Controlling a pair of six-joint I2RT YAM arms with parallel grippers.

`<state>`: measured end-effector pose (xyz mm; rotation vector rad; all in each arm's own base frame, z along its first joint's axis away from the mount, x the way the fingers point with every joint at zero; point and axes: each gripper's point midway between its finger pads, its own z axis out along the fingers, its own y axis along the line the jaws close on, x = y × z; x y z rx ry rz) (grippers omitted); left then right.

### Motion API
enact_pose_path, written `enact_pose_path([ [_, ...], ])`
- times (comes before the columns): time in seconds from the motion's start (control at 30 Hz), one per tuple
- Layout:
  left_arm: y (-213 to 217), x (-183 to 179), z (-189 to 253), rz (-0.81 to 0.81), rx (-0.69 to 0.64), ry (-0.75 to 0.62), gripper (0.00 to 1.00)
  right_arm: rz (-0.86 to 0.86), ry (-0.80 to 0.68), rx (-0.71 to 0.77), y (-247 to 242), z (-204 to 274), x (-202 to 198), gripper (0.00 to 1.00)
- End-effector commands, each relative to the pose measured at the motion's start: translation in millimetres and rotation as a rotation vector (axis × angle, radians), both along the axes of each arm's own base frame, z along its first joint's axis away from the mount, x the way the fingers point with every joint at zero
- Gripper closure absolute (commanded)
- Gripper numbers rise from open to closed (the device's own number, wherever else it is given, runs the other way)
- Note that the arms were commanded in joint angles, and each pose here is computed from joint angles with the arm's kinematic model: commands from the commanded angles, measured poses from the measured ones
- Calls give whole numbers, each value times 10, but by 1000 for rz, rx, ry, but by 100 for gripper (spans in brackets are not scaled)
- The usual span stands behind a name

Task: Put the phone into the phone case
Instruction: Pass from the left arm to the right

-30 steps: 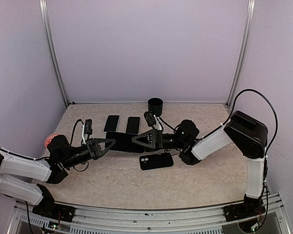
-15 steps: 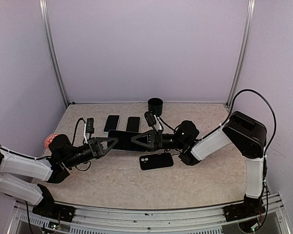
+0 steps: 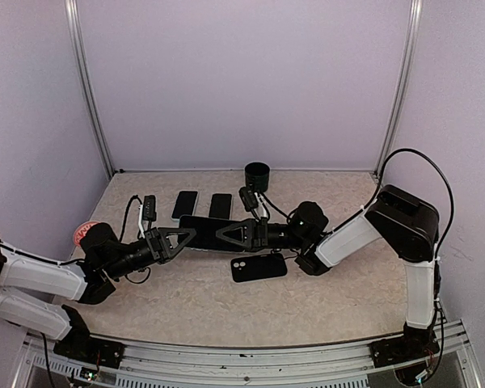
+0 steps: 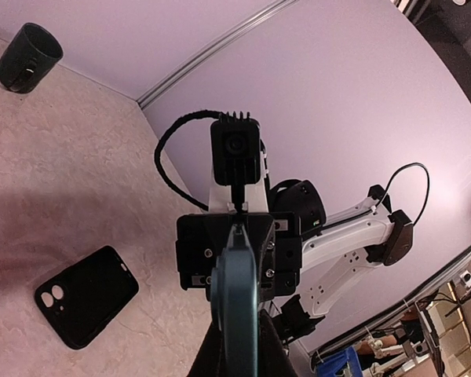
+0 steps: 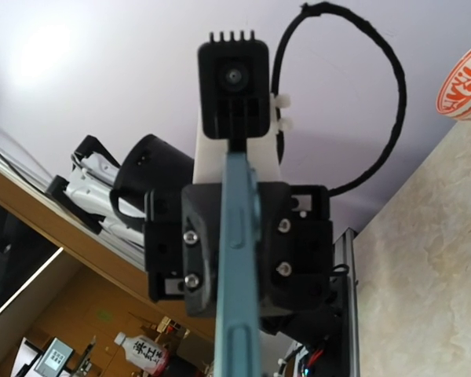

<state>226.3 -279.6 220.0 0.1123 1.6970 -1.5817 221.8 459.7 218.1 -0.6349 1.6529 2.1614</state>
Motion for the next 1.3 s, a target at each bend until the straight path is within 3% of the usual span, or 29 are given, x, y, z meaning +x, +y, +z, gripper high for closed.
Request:
enact_pose_path([
  [0.0,27,117,24,54,16,-14,98,57,-99,80,-11,286,-190,100],
  [0.2,43,123,1,63,31,-5,74,48,-116,73,-93,341,-155,100],
  [0.3,58,128,-31,72,51,2,53,39,-129,64,-165,397,-142,100],
  [0.47,92,135,-43,89,70,2,31,14,-169,-17,-209,392,-110,100],
  [0.67,131,135,-109,105,102,15,13,11,-167,-103,-312,332,-86,100],
  [0.87,198,136,-197,130,126,37,1,-29,-166,-184,-456,241,-7,100],
  [1.27,193,186,-462,142,216,104,1,-143,-130,-466,-770,-52,228,100],
])
